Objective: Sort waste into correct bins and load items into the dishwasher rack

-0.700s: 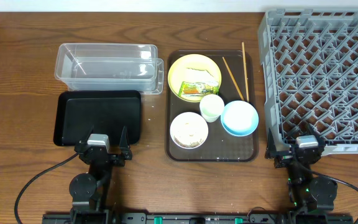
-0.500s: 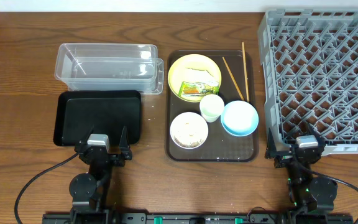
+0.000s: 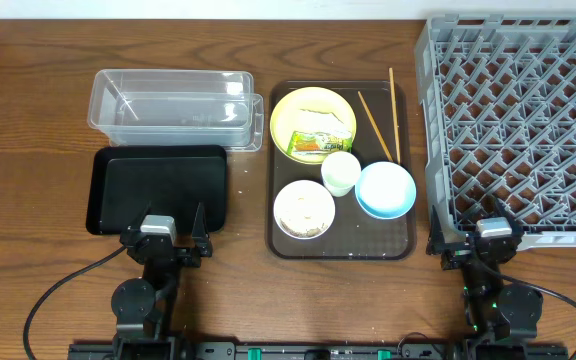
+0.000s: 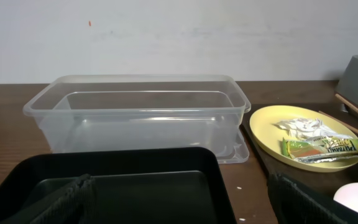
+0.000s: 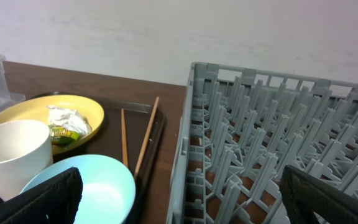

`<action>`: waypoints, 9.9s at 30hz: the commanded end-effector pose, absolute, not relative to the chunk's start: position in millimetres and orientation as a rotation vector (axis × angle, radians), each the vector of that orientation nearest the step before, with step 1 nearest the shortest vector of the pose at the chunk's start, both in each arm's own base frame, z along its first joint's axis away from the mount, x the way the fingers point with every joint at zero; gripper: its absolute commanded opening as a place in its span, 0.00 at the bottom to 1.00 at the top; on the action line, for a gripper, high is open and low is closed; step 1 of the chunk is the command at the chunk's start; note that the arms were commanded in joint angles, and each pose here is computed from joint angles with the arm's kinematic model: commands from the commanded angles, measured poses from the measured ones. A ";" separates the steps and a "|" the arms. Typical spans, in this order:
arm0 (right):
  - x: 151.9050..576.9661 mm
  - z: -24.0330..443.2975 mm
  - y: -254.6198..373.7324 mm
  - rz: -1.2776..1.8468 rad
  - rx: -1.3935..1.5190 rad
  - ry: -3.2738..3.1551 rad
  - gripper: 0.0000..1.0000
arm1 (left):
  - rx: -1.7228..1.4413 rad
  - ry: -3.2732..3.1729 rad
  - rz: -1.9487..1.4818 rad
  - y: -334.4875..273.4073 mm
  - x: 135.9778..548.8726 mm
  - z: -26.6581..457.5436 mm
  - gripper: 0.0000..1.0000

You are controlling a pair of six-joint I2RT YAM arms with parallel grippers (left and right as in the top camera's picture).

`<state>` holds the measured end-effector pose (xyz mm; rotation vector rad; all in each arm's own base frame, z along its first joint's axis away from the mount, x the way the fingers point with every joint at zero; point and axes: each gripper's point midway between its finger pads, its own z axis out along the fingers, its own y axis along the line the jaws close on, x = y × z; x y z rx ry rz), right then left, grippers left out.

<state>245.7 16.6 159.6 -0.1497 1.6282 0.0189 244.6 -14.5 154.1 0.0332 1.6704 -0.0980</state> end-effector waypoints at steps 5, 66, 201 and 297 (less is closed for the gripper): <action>245.1 159.4 20.7 0.041 -0.155 1.627 0.99 | 0.042 1.716 -0.107 -16.7 243.6 139.2 0.90; 250.1 272.2 23.1 0.009 -0.216 1.642 0.99 | 0.106 1.923 -0.294 -44.3 289.9 259.1 0.90; 297.2 240.3 26.1 0.146 -0.170 2.362 0.99 | 0.359 2.572 -0.272 -154.1 496.8 168.8 0.71; 284.1 230.6 35.0 0.218 -0.190 2.422 0.99 | 0.150 2.813 -0.468 -76.4 365.7 243.0 0.57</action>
